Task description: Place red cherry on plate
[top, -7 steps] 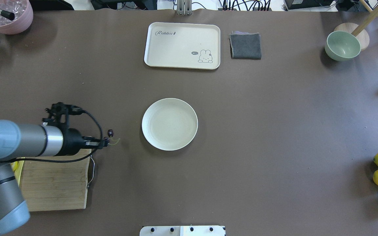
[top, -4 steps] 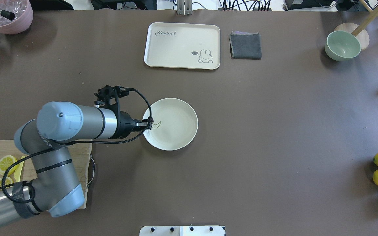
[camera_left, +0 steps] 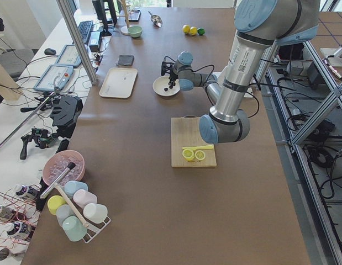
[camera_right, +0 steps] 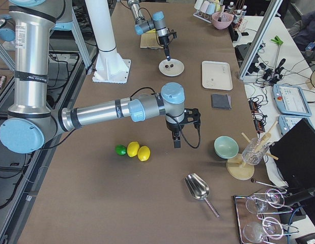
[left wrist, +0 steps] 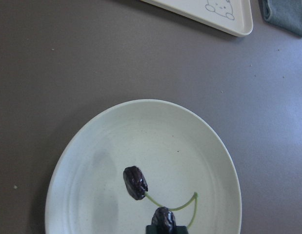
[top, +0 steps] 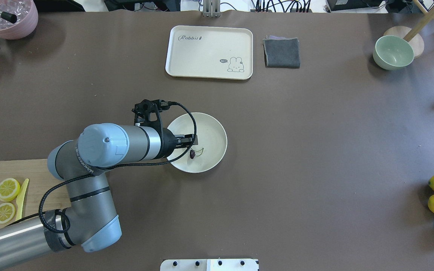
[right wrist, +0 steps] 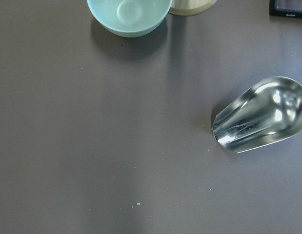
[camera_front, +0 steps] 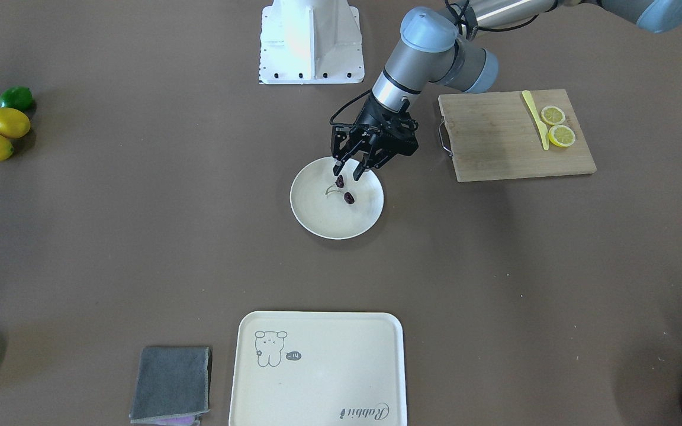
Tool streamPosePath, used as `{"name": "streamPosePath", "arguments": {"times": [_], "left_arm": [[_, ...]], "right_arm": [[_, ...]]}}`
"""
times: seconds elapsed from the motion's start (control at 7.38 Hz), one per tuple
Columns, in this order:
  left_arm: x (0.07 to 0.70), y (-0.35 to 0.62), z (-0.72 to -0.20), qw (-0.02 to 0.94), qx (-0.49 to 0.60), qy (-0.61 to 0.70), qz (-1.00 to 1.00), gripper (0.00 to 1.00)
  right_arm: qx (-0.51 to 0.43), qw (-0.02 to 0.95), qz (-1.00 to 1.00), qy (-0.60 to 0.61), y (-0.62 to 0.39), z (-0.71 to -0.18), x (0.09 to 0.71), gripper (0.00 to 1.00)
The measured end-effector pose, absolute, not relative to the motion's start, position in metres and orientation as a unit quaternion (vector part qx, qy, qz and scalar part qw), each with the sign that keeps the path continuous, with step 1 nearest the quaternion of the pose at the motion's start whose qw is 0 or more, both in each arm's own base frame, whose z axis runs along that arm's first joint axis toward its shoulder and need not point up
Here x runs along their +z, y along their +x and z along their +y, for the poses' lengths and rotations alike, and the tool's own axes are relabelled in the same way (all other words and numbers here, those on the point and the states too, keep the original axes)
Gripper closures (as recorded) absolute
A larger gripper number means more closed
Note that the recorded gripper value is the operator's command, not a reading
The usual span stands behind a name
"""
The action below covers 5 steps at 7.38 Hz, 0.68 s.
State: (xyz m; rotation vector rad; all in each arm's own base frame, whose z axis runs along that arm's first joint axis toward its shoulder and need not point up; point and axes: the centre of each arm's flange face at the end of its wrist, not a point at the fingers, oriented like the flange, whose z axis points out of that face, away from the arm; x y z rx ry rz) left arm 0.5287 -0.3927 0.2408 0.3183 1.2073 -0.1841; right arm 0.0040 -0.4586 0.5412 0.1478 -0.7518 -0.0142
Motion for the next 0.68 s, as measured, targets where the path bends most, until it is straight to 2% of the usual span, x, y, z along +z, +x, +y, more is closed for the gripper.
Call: {"name": "streamPosePath", "arguments": {"times": [0.27, 0.68], "left_arm": [[0.226, 0.497, -0.407, 0.838, -0.08, 0.145, 0.519, 0.02], [0.242, 0.384, -0.48, 0.885, -0.009, 0.125, 0.449, 0.02]], "right_arm": [[0.006, 0.925, -0.376, 0.051, 0.008, -0.457, 0.559, 0.0], [0.007, 0.93, -0.365, 0.034, 0.024, -0.447, 0.585, 0.0]]}}
